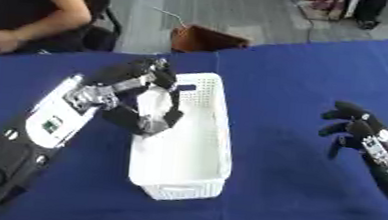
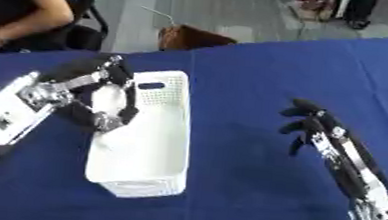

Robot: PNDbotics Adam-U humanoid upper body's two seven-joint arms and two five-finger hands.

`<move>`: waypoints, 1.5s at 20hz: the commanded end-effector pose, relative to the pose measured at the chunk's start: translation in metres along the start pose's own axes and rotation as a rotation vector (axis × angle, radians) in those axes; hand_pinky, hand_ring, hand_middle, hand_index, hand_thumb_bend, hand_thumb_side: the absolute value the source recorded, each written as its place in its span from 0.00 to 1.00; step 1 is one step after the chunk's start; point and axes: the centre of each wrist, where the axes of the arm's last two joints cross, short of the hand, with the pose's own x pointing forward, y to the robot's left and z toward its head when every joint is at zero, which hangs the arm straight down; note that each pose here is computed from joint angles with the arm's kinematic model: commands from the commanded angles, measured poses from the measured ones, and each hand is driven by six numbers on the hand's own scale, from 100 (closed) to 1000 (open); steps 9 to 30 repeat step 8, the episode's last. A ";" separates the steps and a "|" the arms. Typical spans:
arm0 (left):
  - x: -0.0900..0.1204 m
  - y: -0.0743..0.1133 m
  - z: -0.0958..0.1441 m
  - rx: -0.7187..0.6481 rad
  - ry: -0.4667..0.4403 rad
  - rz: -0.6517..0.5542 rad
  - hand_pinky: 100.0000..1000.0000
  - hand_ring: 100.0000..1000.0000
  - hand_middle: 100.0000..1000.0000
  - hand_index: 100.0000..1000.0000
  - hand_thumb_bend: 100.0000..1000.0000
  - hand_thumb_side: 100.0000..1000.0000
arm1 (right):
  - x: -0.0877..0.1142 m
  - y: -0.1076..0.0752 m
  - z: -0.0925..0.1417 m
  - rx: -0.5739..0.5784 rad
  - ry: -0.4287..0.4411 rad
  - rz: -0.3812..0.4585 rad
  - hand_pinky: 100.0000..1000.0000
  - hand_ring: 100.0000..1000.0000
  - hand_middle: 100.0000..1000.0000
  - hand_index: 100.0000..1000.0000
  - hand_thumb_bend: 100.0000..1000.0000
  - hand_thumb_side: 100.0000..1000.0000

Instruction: Pick up objects on the table and place them in the box.

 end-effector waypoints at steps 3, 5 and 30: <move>0.005 0.009 -0.003 -0.169 -0.088 -0.155 0.72 0.84 0.89 0.91 0.00 0.69 | 0.010 -0.004 -0.008 0.007 -0.038 0.016 0.35 0.63 0.74 0.93 0.00 0.86; 0.005 0.006 -0.004 -0.178 -0.086 -0.163 0.74 0.86 0.91 0.93 0.00 0.70 | 0.010 -0.004 -0.008 0.007 -0.039 0.016 0.35 0.63 0.74 0.93 0.00 0.86; 0.005 0.004 -0.005 -0.181 -0.087 -0.169 0.74 0.86 0.91 0.93 0.00 0.70 | 0.010 -0.005 -0.008 0.007 -0.039 0.017 0.35 0.63 0.74 0.93 0.00 0.86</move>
